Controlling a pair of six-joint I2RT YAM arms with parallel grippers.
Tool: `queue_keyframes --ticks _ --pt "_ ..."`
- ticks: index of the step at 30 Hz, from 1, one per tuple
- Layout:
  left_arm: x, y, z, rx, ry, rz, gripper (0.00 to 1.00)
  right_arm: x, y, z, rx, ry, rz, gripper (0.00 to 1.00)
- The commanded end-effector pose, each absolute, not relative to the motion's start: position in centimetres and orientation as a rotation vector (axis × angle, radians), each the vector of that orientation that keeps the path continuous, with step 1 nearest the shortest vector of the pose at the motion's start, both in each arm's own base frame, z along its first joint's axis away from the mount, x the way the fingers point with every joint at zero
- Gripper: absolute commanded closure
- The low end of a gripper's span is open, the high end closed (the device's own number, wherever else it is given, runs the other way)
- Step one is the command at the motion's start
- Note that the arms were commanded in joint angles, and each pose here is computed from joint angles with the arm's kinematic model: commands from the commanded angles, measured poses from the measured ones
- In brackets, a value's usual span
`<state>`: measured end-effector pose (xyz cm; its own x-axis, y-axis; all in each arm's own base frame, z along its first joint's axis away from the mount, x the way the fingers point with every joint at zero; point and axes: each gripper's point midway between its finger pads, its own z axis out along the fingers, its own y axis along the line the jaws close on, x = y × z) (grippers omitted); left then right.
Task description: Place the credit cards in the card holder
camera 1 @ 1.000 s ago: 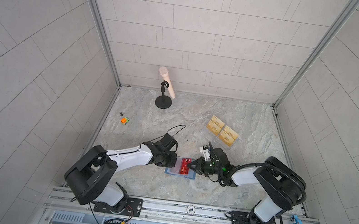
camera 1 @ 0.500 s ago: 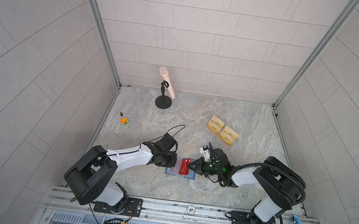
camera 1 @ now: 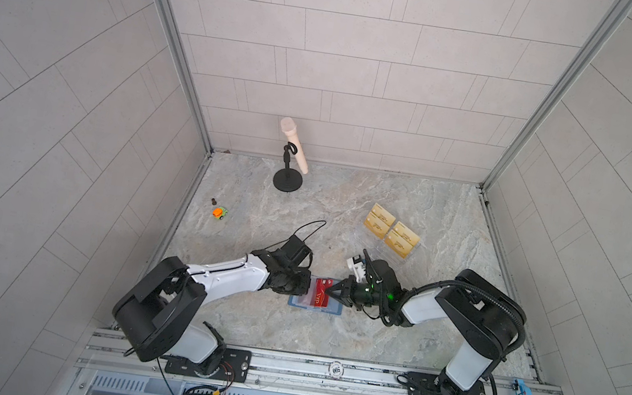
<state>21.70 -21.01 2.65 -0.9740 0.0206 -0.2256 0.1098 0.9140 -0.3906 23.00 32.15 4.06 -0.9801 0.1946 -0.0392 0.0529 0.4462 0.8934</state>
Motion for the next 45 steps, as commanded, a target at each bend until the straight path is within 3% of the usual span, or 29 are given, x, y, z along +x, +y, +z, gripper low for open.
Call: queue_keyframes --ticks 1,13,23,45 --pt "21.8 -20.8 3.1 0.095 2.848 -0.587 0.87 22.2 31.8 3.3 0.238 2.621 1.52 1.0" --pt "21.8 -20.9 3.0 0.096 2.851 -0.586 0.88 22.0 31.2 5.1 0.196 2.608 1.482 1.0" --pt "21.7 -20.7 3.0 0.094 2.853 -0.58 0.87 21.8 31.9 4.2 0.229 2.606 1.568 1.0" --pt "21.7 -20.6 3.3 0.099 2.844 -0.576 0.87 22.8 32.5 3.9 0.118 2.605 1.498 1.0"
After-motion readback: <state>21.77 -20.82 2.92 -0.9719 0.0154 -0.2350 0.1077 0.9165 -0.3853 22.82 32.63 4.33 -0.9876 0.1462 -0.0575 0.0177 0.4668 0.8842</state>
